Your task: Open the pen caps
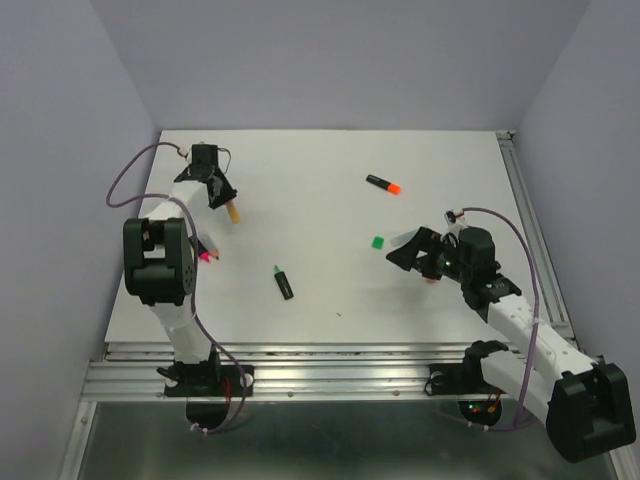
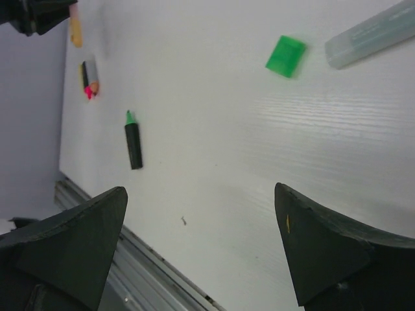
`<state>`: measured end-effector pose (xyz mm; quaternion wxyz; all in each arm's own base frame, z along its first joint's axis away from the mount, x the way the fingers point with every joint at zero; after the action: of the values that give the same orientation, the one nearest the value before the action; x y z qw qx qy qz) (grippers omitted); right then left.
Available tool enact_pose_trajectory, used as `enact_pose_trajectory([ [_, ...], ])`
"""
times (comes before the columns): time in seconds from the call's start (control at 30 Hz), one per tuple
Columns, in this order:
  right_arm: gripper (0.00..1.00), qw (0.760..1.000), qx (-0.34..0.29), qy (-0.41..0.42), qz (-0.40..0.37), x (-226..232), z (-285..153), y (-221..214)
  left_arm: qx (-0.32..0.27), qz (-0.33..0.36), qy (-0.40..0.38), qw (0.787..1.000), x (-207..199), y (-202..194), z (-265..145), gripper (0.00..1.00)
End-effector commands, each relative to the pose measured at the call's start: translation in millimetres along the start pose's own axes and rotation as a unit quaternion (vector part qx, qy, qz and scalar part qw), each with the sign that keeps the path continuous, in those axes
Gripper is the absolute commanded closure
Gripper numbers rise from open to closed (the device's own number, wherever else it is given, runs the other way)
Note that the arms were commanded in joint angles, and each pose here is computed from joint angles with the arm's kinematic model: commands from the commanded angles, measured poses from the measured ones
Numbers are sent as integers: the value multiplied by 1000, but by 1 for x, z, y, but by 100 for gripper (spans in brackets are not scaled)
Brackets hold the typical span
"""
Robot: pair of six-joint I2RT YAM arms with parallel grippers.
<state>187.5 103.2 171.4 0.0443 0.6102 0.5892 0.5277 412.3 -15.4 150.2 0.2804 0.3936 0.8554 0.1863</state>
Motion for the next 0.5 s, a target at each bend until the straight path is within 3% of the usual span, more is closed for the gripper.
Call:
enact_pose_trajectory([
  [0.0,0,987,23,158,5,22,-5,-3,-46,-15,-135,990,-40,-24,-73,100],
  [0.13,0,982,27,188,6,30,-8,-5,-33,-12,-226,973,-68,-94,-118,100],
  [0.47,0,970,29,242,-23,76,-1,-20,13,-56,-337,940,-113,-162,-199,100],
])
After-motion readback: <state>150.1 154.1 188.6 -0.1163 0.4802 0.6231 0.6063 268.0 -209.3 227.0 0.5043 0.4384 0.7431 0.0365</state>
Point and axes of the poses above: each gripper's point midway between its finger pads, its own z axis out along the fingers, its own x axis along the line the jaws close on, y = z × x, the point moved 10 cm from there along -z, back along the fingers, and after that the axes turned 9 degrees about -z, right-handed, at the moved point
